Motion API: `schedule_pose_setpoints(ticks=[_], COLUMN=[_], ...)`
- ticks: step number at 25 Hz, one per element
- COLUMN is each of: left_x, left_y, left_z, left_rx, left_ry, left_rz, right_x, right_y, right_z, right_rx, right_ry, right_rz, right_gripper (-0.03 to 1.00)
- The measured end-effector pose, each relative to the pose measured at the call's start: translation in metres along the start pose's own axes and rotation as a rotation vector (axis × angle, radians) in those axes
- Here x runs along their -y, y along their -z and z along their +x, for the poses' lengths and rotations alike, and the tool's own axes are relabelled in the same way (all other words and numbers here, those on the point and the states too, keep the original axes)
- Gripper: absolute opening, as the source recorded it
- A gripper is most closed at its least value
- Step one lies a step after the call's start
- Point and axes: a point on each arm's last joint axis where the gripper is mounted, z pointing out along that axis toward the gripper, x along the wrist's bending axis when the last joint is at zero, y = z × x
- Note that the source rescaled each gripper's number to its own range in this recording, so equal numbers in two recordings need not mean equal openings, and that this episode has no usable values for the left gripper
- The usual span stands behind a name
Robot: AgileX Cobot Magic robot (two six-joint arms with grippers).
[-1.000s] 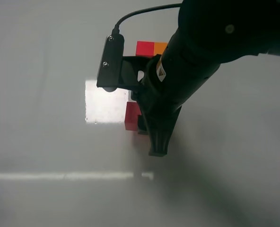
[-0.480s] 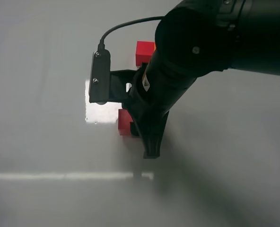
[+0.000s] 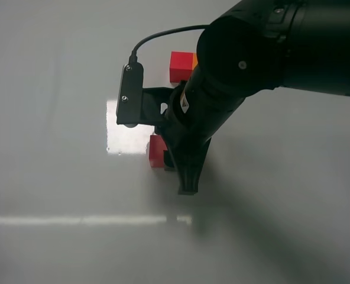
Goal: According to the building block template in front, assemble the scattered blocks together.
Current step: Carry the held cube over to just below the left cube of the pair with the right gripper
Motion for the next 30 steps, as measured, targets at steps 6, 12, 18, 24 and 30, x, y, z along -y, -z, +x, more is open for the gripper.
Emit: schedule_pose_setpoints(ticks=[6,12,18,24,30], left_x=[0.0,0.0,0.0,0.0,0.0], left_y=[0.0,0.0,0.0,0.0,0.0], left_z=[0.0,0.0,0.0,0.0,0.0], left_rx=[0.0,0.0,0.0,0.0,0.0], left_ry=[0.0,0.001,0.001,0.001,0.001], left_rz=[0.0,0.0,0.0,0.0,0.0], right_x=[-0.0025,-0.0028,-0.003,-0.0032,-0.0034], right_y=[-0.0013,-0.0015,-0.0015,-0.0014,-0.0014], right_z=[0.0023,0.0027,0.0025,0.0027,0.003], right_rx=[-0.013,-0.016,-0.014,-0.016,-0.02], right_ry=[0.013,0.022,0.025,0.022,0.016], right_rz=[-0.032,-0.036,-0.038,-0.04,-0.042], right_gripper=[0.0,0.0,0.0,0.0,0.0])
